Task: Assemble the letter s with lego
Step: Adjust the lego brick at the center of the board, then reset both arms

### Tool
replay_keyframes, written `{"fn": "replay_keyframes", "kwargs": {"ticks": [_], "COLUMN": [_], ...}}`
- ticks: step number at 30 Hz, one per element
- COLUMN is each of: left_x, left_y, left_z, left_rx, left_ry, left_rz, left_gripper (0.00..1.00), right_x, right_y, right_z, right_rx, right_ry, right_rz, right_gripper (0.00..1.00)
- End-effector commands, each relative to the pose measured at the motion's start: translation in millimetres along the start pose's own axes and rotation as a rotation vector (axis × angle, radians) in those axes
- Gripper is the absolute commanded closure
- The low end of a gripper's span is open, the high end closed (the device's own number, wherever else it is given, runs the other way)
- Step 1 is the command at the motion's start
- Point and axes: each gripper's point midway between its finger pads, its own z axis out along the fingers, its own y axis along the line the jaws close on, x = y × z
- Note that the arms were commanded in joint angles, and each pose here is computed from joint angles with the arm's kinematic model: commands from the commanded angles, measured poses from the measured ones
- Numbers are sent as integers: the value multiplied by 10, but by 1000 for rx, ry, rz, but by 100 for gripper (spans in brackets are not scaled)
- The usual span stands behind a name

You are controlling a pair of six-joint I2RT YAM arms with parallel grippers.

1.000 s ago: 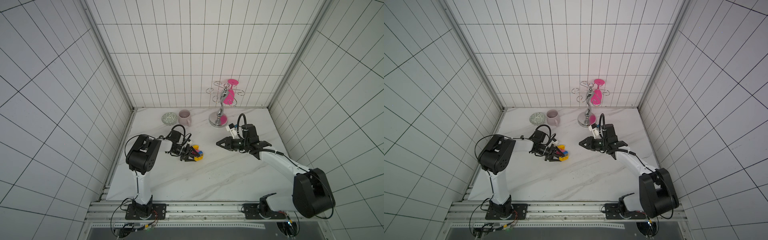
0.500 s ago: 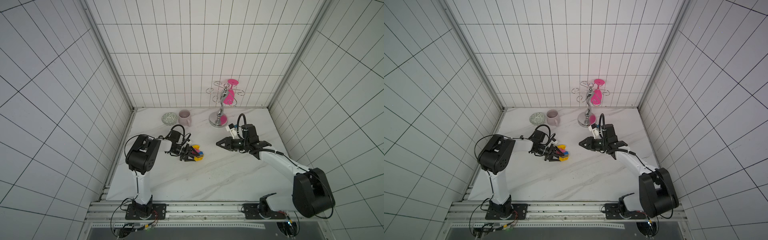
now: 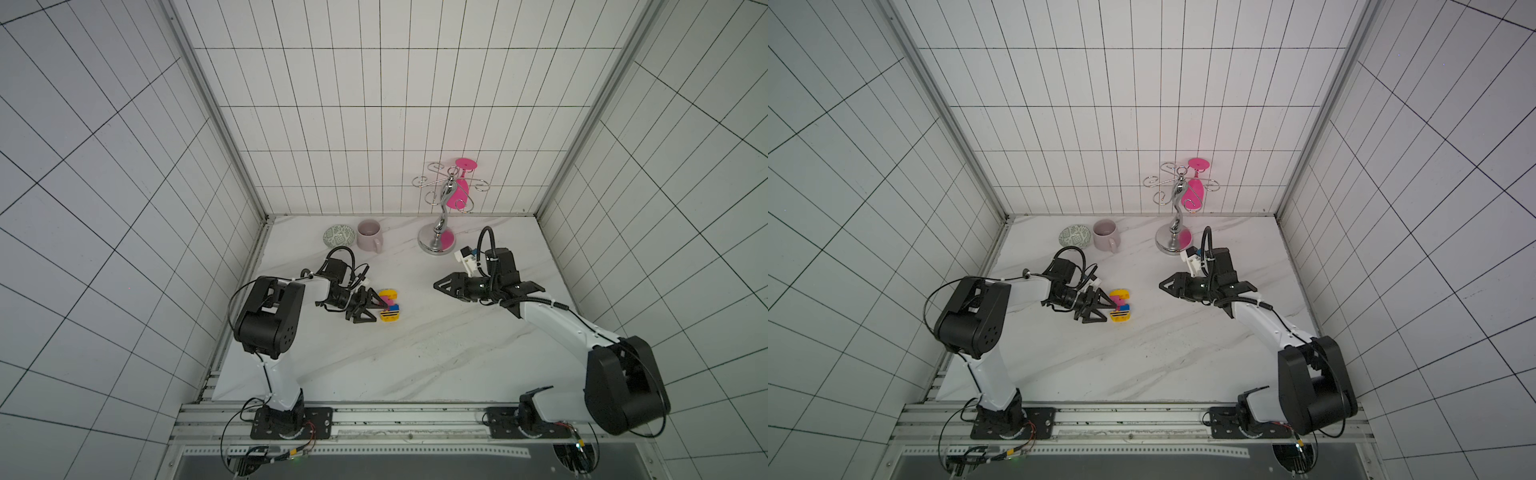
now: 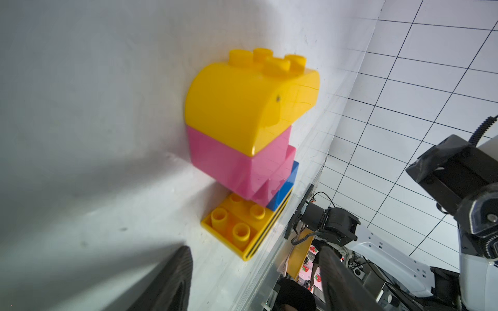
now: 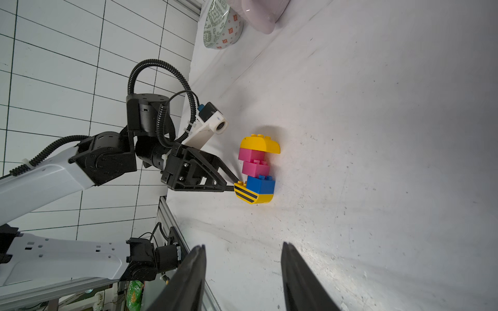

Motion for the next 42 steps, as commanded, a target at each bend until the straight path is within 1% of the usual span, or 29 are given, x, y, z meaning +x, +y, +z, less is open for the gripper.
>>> {"fn": "replay_keyframes", "kwargs": {"ticks": [1,4,5,7,10,12,13,14,15,16,18,20,22,24,27,29,30,31,32,33,34,36,37,38,40,42], "left_x": [96,65,26,-68,-268,-407,-439,-472,-499,-514,-573,-607,-620,-627,-656,-695,-715,-737,-751,-761,-772,-874,-906,-926,-961,-1055], "left_y": [254,132,54,-86,-361,-524,-585,-630,-663,-653,-585,-507,-390,-267,-27,97,160,265,335,298,256,263,277,309,423,373], "left_z": [-127,-333,-439,-681,-1165,-1548,-1693,-1860,-1997,-2069,-2248,-2352,-2501,-2642,-2701,-2609,-2541,-2508,-2507,-2521,-2506,-2420,-2368,-2314,-2242,-2281], "left_rx": [-128,-148,-162,-235,-336,-421,-443,-472,-495,-513,-552,-538,-545,-578,-653,-651,-663,-685,-698,-689,-681,-689,-682,-677,-675,-650], "left_ry": [-30,-90,-128,-223,-447,-668,-756,-860,-950,-1002,-1115,-1190,-1282,-1366,-1423,-1403,-1381,-1376,-1396,-1422,-1421,-1356,-1342,-1332,-1329,-1387], "left_rz": [-11,34,68,157,314,420,461,499,530,546,533,536,527,544,572,609,634,621,615,649,689,721,745,769,775,802], "left_gripper": [31,31,31,30,30,28,26,23,20,19,18,19,19,19,19,19,19,18,18,18,18,18,18,18,18,17], "right_x": [-290,-440,-522,-655,-776,-790,-784,-794,-800,-802,-836,-866,-864,-847,-776,-722,-702,-710,-710,-720,-741,-749,-745,-756,-761,-759], "right_y": [41,-210,-331,-615,-1042,-1378,-1496,-1620,-1697,-1741,-1813,-1842,-1873,-1940,-1932,-1963,-1972,-1967,-1989,-2009,-2016,-2017,-2026,-2031,-2036,-2033], "right_z": [-184,-412,-521,-749,-1071,-1232,-1261,-1288,-1274,-1263,-1286,-1294,-1257,-1262,-1220,-1189,-1142,-1109,-1081,-1062,-1058,-1059,-1052,-1051,-1050,-1048], "right_rx": [41,163,205,319,509,662,701,733,737,745,770,776,773,780,742,733,716,703,705,708,710,715,724,740,751,753], "right_ry": [-82,-161,-200,-275,-342,-350,-351,-372,-391,-407,-475,-544,-569,-597,-676,-697,-690,-683,-648,-618,-620,-629,-617,-618,-621,-619], "right_rz": [-56,-89,-88,-93,-155,-197,-205,-210,-231,-258,-306,-350,-408,-397,-458,-477,-492,-501,-490,-475,-476,-480,-474,-475,-476,-477], "right_gripper": [50,48,47,46,43,41,41,40,40,40,40,39,39,39,39,38,38,38,38,37,37,34,32,28,22,18]}}
